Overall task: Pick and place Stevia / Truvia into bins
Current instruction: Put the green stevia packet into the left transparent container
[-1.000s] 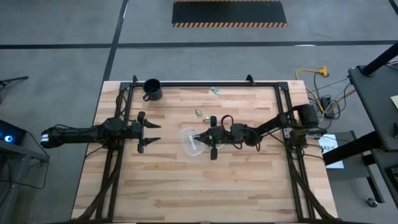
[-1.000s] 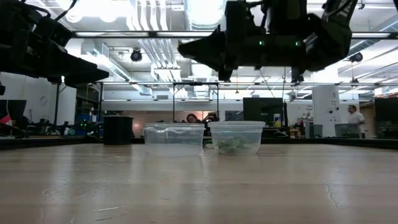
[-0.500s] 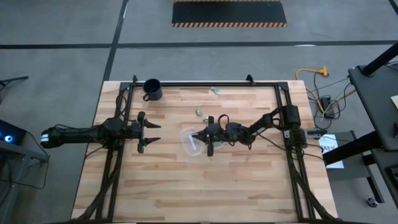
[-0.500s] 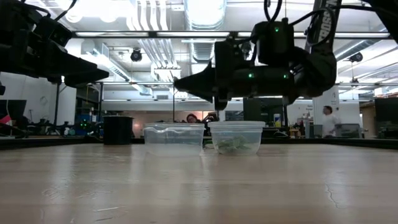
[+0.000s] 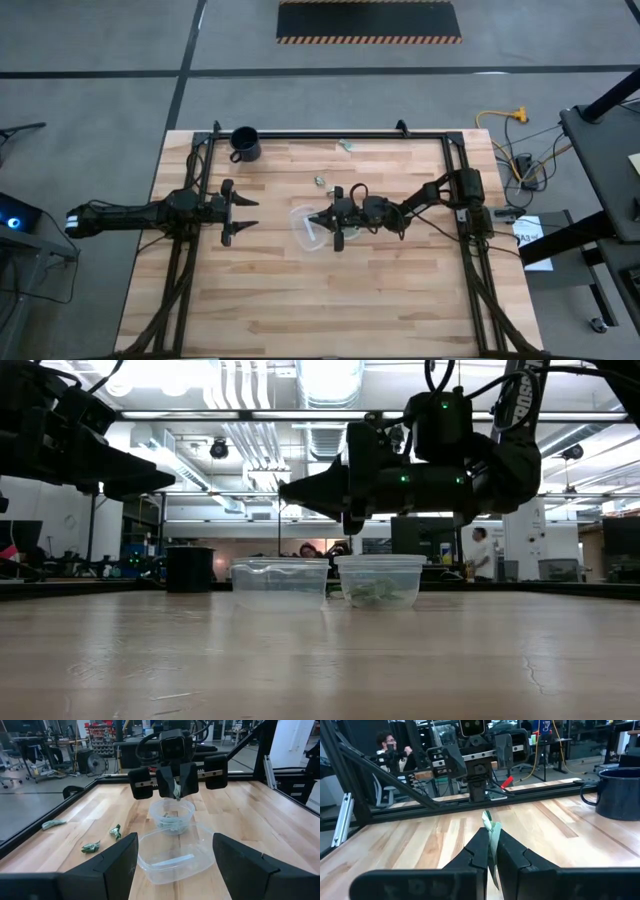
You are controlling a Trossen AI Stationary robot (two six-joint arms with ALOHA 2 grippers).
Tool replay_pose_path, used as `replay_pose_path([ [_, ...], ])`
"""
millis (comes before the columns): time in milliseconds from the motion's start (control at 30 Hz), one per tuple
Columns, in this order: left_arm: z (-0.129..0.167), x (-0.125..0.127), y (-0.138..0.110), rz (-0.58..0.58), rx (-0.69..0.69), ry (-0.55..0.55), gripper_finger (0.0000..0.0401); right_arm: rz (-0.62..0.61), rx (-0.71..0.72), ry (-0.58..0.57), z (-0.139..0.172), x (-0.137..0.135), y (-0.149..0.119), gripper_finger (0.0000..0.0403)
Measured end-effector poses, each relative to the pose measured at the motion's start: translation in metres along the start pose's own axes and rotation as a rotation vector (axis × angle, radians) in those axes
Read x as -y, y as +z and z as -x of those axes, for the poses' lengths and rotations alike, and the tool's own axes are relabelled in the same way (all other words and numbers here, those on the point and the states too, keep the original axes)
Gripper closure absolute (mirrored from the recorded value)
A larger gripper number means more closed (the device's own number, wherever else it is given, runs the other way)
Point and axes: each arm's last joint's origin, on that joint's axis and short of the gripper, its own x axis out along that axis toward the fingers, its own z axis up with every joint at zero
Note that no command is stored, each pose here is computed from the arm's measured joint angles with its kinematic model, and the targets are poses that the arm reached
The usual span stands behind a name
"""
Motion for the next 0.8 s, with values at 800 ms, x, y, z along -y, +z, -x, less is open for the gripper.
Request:
replay_pose_path([
  [800,0.0,0.0,0.0,0.0,0.0,0.0,0.0161,-0.006,-0.065,0.045,-0.0052,-0.0015,-0.0024,0.0313],
])
